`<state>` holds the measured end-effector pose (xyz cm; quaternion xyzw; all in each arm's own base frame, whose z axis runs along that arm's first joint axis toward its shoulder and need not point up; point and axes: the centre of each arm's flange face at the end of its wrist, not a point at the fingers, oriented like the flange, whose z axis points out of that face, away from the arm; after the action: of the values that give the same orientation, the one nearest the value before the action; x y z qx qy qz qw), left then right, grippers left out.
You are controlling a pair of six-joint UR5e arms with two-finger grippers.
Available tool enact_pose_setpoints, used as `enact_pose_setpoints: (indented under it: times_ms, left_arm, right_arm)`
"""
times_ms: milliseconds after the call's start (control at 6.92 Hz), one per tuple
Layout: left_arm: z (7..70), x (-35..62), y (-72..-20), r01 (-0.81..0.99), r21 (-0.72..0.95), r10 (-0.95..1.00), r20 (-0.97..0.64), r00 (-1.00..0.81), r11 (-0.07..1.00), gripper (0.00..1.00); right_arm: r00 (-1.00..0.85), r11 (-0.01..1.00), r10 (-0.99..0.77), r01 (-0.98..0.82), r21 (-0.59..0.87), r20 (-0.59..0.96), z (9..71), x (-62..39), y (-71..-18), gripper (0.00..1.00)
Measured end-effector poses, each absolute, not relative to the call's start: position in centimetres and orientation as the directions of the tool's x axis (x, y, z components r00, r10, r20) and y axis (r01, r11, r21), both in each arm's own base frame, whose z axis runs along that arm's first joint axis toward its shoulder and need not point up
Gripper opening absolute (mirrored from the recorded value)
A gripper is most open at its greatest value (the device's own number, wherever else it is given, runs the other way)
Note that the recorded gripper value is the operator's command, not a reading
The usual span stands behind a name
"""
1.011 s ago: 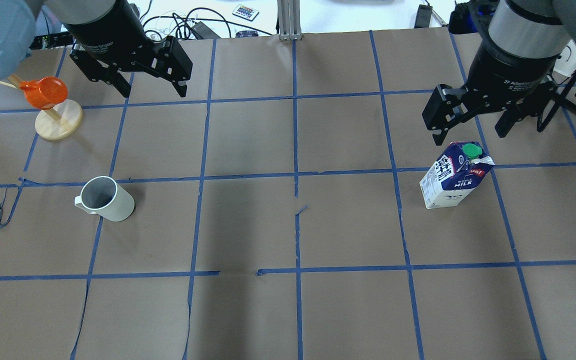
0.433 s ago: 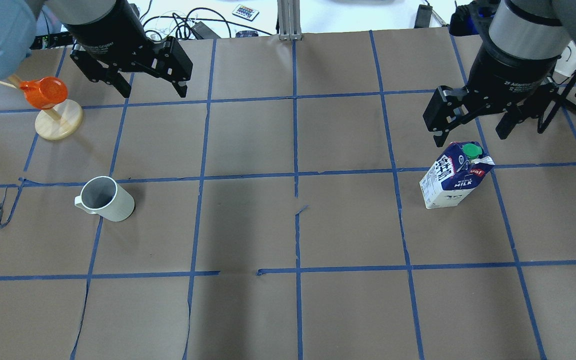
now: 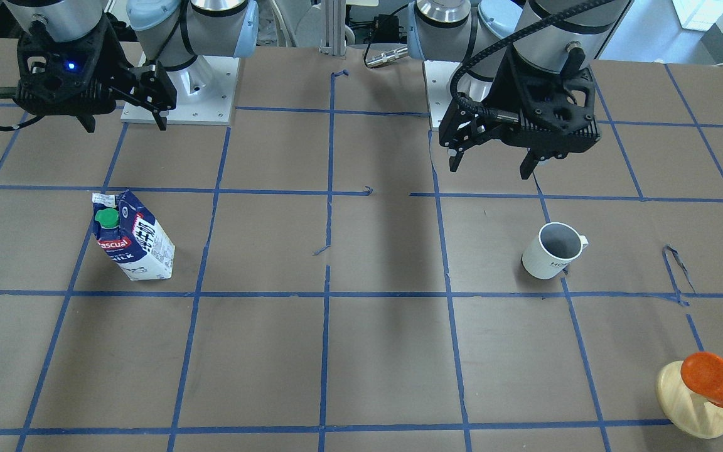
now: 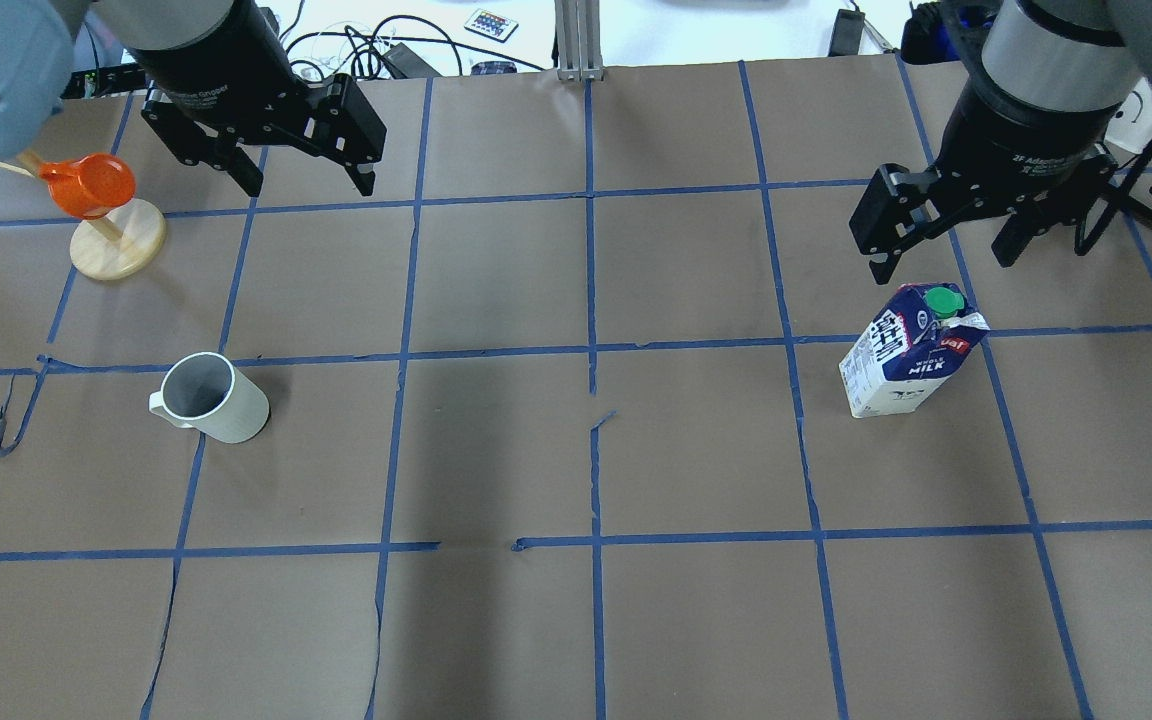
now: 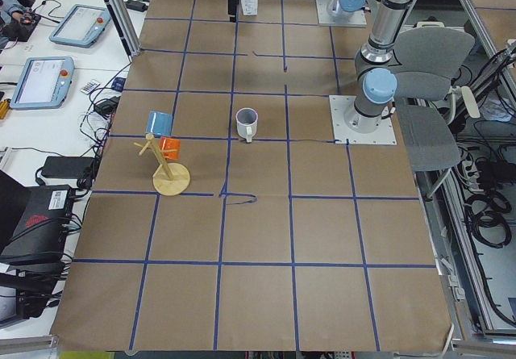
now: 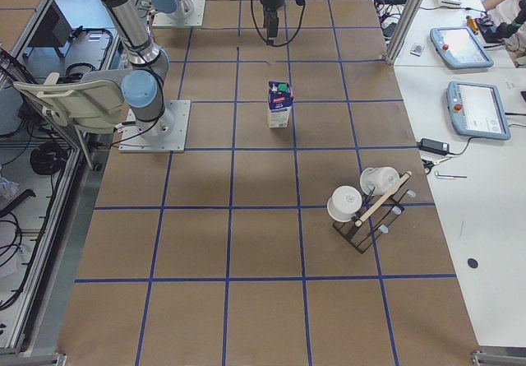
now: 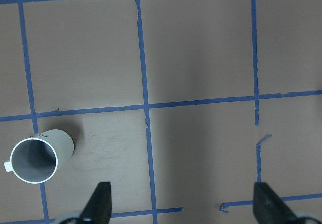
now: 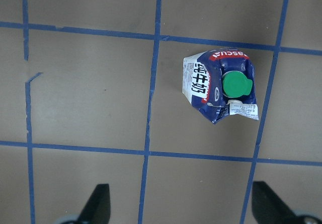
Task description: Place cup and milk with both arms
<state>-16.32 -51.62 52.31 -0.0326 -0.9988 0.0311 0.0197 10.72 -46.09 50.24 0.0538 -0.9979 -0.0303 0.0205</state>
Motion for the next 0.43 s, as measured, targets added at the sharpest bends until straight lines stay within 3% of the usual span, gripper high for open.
enact_pose_setpoints:
  times_ms: [433]
  left_arm:
    - [52.0,-16.3,-51.6,0.063,-0.055,0.065,0.036,-0.997,0.997,1.0]
  right_arm:
    - [-0.996,0.994,-0.084,-0.083,0.078,0.019,47.9,5.2,-49.2,1.0]
